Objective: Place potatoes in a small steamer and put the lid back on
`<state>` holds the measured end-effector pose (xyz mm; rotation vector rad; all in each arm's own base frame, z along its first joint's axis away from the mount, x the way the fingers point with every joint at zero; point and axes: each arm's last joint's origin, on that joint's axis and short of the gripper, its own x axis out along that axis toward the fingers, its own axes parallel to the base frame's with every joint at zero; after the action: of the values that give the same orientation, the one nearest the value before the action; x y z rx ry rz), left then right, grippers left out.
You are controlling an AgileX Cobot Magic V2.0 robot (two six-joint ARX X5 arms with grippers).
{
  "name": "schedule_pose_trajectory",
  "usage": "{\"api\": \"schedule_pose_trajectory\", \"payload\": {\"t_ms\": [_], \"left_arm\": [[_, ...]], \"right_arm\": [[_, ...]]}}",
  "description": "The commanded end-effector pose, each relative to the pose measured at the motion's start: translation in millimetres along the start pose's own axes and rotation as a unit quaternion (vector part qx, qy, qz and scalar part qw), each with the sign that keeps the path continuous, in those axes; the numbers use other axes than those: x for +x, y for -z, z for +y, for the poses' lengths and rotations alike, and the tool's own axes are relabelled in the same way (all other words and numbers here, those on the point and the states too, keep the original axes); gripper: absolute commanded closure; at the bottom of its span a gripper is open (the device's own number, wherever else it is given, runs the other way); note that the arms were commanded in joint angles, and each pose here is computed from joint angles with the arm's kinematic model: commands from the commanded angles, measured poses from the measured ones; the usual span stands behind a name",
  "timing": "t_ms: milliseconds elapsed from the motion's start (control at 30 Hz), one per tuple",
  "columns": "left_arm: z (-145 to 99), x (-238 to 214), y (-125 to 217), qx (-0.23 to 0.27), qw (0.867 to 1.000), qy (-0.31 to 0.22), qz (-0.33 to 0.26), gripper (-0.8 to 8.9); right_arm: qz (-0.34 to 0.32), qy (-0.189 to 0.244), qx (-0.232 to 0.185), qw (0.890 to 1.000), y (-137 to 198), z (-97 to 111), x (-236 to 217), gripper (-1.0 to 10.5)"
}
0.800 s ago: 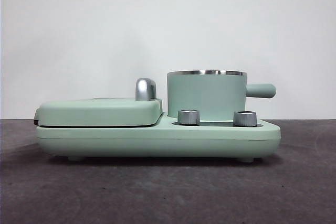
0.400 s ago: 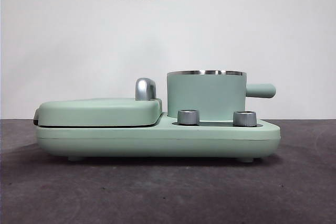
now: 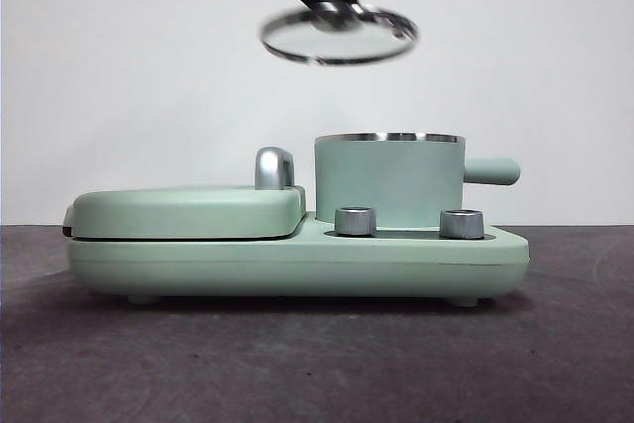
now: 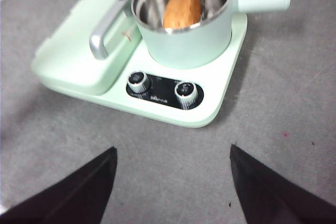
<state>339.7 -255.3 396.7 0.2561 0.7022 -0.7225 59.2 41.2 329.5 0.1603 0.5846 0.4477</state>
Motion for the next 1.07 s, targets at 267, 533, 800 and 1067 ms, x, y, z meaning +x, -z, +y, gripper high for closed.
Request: {"api": "schedule_pose_trajectory", "payload": {"t_ms": [267, 533, 800, 1067], "left_arm": [[-14, 65, -2, 0.021, 0.999, 0.016, -0.019, 8.06], [-13, 83, 3, 0.019, 1.000, 0.016, -0.012, 8.06], [-13, 96, 8, 0.017, 1.000, 0.017, 0.001, 8.06], [-12, 102, 9, 0.017, 1.000, 0.017, 0.001, 8.06]], "right_arm": [[-0.008, -0.010, 0.005, 1.000, -1, 1, -4, 6.1], [-0.008, -0.010, 0.005, 1.000, -1, 1, -4, 6.1], [-0.008, -0.010, 0.005, 1.000, -1, 1, -4, 6.1], [-0.007, -0.010, 0.004, 1.000, -1, 1, -4, 6.1]]}}
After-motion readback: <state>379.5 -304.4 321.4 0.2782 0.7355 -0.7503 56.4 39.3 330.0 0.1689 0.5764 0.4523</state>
